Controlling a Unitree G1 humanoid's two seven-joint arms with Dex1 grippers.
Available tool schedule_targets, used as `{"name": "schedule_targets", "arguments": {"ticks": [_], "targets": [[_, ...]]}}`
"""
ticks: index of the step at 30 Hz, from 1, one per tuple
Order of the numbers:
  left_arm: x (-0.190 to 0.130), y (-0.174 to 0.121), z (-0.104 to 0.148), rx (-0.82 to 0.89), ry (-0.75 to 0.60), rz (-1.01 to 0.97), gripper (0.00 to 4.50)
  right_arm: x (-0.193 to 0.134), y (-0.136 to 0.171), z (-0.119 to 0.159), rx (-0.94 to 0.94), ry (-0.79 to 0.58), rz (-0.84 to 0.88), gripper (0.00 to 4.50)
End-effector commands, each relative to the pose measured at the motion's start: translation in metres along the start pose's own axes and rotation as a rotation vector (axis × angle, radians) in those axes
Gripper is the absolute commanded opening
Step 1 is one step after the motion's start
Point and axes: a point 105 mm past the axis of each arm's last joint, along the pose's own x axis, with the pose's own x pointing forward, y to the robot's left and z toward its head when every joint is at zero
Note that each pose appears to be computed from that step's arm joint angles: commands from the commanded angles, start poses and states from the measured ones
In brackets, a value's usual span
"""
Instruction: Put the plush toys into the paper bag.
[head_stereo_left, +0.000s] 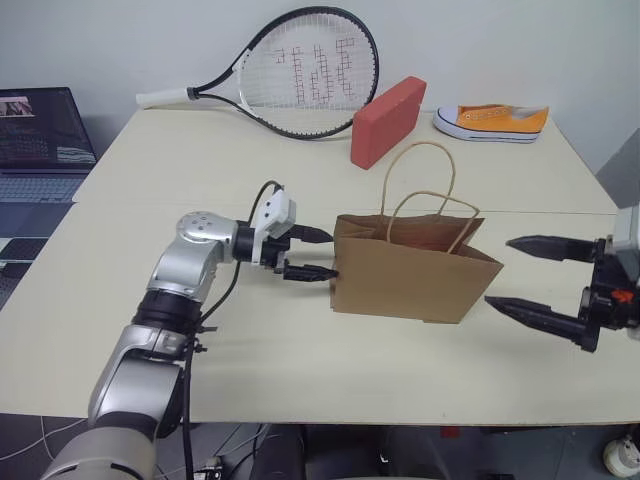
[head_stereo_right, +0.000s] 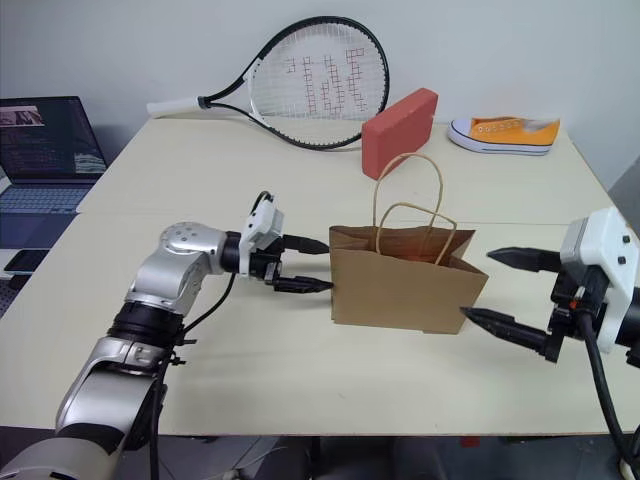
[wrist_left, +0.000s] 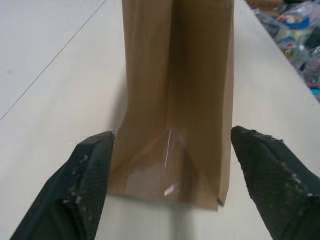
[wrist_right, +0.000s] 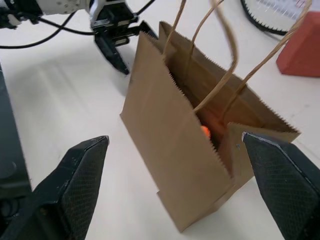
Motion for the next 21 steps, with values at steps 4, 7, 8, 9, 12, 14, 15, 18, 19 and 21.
{"name": "schedule_targets", "arguments": {"ticks": [4, 7, 8, 9, 12, 14, 15, 18, 19, 21], "targets": [[-0.063, 0.004, 0.012, 0.085, 0.107, 0.233, 3.82, -0.018, -0.032, 0.005, -0.118, 0.036, -0.029, 4.5], [-0.093, -0.006, 0.018, 0.079, 0.149, 0.32, 3.82, -0.033, -0.044, 0.0, -0.119, 0.096, 0.003, 4.5], [-0.1, -0.009, 0.018, 0.082, 0.169, 0.344, 3.82, -0.037, -0.048, -0.002, -0.118, 0.114, 0.006, 4.5], [-0.108, -0.012, 0.019, 0.085, 0.194, 0.372, 3.82, -0.041, -0.054, -0.004, -0.117, 0.129, 0.005, 4.5], [-0.127, -0.02, 0.025, 0.082, 0.225, 0.438, 3.82, -0.051, -0.067, -0.008, -0.115, 0.16, 0.002, 4.5], [-0.14, -0.023, 0.027, 0.066, 0.226, 0.479, 3.82, -0.053, -0.073, -0.009, -0.115, 0.169, -0.001, 4.5], [-0.145, -0.026, 0.028, 0.057, 0.225, 0.489, 3.82, -0.053, -0.075, -0.009, -0.119, 0.172, 0.0, 4.5], [-0.155, -0.029, 0.029, 0.052, 0.235, 0.514, 3.82, -0.052, -0.08, -0.007, -0.129, 0.177, 0.003, 4.5], [-0.157, -0.03, 0.03, 0.047, 0.236, 0.519, 3.82, -0.052, -0.082, -0.007, -0.13, 0.177, 0.003, 4.5], [-0.159, -0.03, 0.031, 0.04, 0.229, 0.523, 3.82, -0.052, -0.084, -0.007, -0.13, 0.179, 0.003, 4.5]]}}
